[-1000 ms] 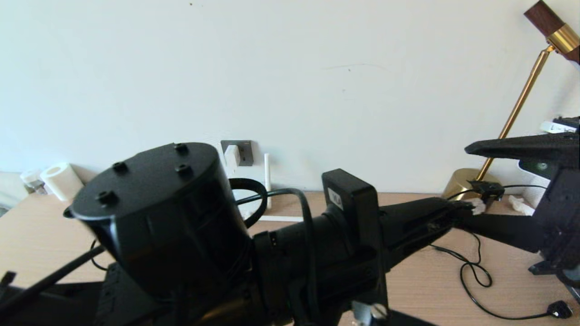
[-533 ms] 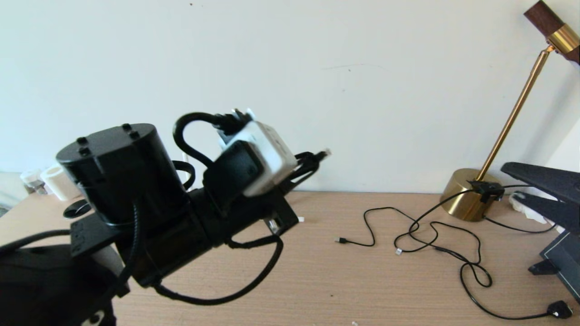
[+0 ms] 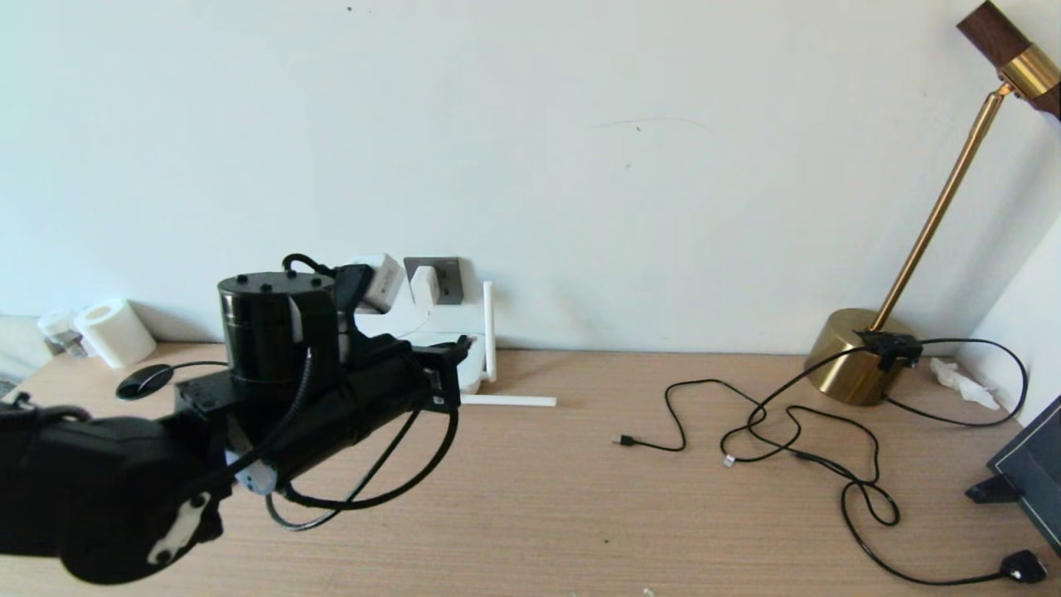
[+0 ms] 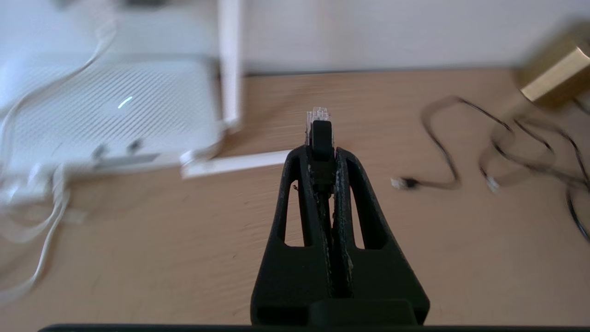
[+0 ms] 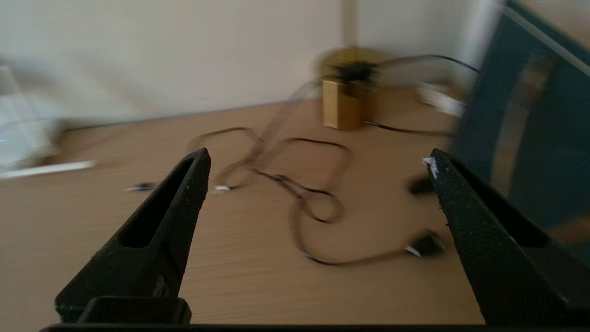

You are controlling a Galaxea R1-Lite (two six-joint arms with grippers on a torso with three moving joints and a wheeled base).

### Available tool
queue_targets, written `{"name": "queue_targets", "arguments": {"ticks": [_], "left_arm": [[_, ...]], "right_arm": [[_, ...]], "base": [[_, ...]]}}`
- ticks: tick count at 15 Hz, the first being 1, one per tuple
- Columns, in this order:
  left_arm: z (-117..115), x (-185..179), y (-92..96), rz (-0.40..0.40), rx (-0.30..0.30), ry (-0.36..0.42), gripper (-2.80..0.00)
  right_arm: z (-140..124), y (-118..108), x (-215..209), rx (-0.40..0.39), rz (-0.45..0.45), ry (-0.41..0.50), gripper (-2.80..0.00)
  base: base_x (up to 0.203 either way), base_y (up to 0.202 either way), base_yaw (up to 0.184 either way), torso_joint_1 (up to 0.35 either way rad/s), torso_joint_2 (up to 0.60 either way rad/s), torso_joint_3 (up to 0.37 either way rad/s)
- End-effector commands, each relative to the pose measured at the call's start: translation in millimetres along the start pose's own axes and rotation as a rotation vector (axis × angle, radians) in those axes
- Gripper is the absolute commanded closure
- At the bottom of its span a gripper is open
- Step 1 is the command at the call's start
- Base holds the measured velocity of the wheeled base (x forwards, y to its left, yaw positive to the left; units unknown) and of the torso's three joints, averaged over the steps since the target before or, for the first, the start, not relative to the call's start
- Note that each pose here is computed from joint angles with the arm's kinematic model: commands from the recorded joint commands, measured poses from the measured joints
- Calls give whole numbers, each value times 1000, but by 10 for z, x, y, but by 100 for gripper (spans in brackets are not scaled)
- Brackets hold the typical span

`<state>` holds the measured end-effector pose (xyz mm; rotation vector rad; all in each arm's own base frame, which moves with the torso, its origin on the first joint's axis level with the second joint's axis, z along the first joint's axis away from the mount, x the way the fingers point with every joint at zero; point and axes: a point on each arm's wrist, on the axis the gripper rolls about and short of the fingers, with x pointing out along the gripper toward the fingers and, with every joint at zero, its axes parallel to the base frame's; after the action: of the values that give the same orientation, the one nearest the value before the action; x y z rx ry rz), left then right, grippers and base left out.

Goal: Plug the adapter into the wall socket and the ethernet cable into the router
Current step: Plug cable into router interface

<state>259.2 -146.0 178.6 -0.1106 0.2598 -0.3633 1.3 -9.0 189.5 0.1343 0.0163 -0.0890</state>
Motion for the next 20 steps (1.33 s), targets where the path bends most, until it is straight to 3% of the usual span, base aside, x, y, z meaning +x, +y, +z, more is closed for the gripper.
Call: {"name": "queue_targets", "arguments": {"ticks": [1,4,5,7,9,11,14,17,20], "left_arm": [[-195,32,184,117,-91,58,0],[-497,-31,272,194,-146,150,0],[-568,-57,295,228,-154,168,0],[-664,-76,324,258,-191,195,0],[-707,-41,398,289,-205,209,0],[-727,-37,483,317,-213,216,0],[-778,27,516,327,-198,220,0],[-845,227,603,339,-209,170,0],[-962,438,809,372,-163,116,0]], "right_arm": [[-91,-93,-189,33,-107,-79,-280],[-130,-82,-198,32,-290,-127,-280],[-190,-80,-186,6,-332,-112,-280],[-372,-85,-161,-120,-361,-45,-280],[-589,-91,-200,-175,-237,-32,-280],[-834,-105,-290,-188,-116,-90,-280],[-1037,-88,-231,-120,44,-117,-280],[-1131,-94,-245,-130,64,22,-280],[-1137,-89,-244,-219,85,21,-280]], "base": [[0,0,0,0,0,0],[0,0,0,0,0,0],[0,0,0,0,0,0],[0,0,0,0,0,0],[0,0,0,0,0,0],[0,0,0,0,0,0],[0,0,0,0,0,0],[0,0,0,0,0,0],[0,0,0,0,0,0]]}}
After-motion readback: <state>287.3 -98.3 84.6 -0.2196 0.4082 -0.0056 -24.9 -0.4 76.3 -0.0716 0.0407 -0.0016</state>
